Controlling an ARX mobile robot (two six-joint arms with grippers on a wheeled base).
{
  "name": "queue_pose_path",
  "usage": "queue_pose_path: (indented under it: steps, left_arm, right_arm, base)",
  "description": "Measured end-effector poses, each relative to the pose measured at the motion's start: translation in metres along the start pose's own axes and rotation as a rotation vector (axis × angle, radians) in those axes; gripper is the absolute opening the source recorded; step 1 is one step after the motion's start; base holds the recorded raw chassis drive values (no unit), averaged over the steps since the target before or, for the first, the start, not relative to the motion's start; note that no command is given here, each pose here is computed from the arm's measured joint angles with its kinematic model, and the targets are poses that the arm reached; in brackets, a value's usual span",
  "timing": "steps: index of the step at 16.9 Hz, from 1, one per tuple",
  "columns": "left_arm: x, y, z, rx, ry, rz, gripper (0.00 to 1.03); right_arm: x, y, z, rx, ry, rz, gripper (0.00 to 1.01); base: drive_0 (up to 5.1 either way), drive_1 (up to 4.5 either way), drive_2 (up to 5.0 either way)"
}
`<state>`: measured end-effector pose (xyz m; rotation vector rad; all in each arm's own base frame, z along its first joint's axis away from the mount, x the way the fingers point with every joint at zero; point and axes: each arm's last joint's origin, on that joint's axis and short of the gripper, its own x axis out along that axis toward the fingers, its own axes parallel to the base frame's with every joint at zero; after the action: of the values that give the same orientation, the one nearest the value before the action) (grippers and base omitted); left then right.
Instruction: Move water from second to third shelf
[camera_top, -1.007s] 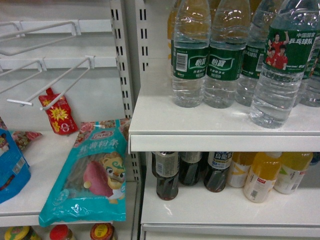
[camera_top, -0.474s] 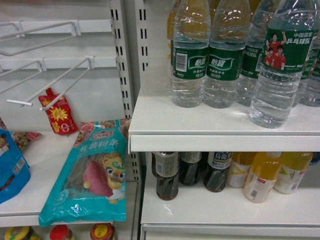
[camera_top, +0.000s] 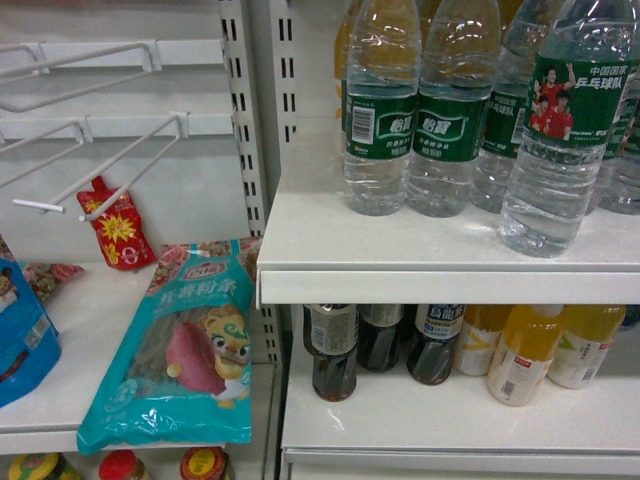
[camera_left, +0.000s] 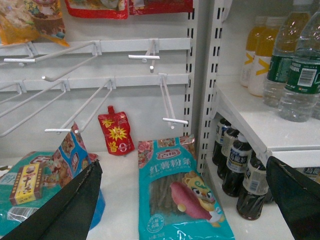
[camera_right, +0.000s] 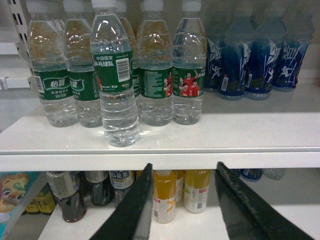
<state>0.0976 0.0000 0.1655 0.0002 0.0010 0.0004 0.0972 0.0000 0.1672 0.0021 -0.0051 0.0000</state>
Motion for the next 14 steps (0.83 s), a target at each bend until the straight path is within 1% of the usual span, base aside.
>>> queue_pose_path:
  steps: [2, 4, 5, 6, 7, 14]
  left_arm:
    - [0.0000, 0.0000, 0.0000, 0.000, 0.000, 0.000, 0.98]
    - [0.0000, 0.0000, 0.0000, 0.000, 0.000, 0.000, 0.98]
    - [0.0000, 0.0000, 0.0000, 0.000, 0.000, 0.000, 0.98]
    - [0.0000, 0.0000, 0.0000, 0.000, 0.000, 0.000, 0.98]
    - [0.0000, 0.0000, 0.0000, 0.000, 0.000, 0.000, 0.98]
    - [0.0000, 0.0000, 0.0000, 0.000, 0.000, 0.000, 0.98]
  right_arm:
    - [0.0000, 0.0000, 0.0000, 0.000, 0.000, 0.000, 0.65]
    - [0.0000, 0.0000, 0.0000, 0.000, 0.000, 0.000, 0.87]
    - [0.0000, 0.0000, 0.0000, 0.000, 0.000, 0.000, 0.96]
    - [0.0000, 0.0000, 0.0000, 0.000, 0.000, 0.000, 1.00]
    - [0.0000, 0.0000, 0.0000, 0.000, 0.000, 0.000, 0.97]
    - [0.0000, 0.0000, 0.0000, 0.000, 0.000, 0.000, 0.98]
  base:
    - [0.0, 0.00, 0.0]
    - [0.0, 0.00, 0.0]
    - [0.0, 0.00, 0.0]
    - [0.0, 0.00, 0.0]
    - [0.0, 0.00, 0.0]
    - [0.0, 0.00, 0.0]
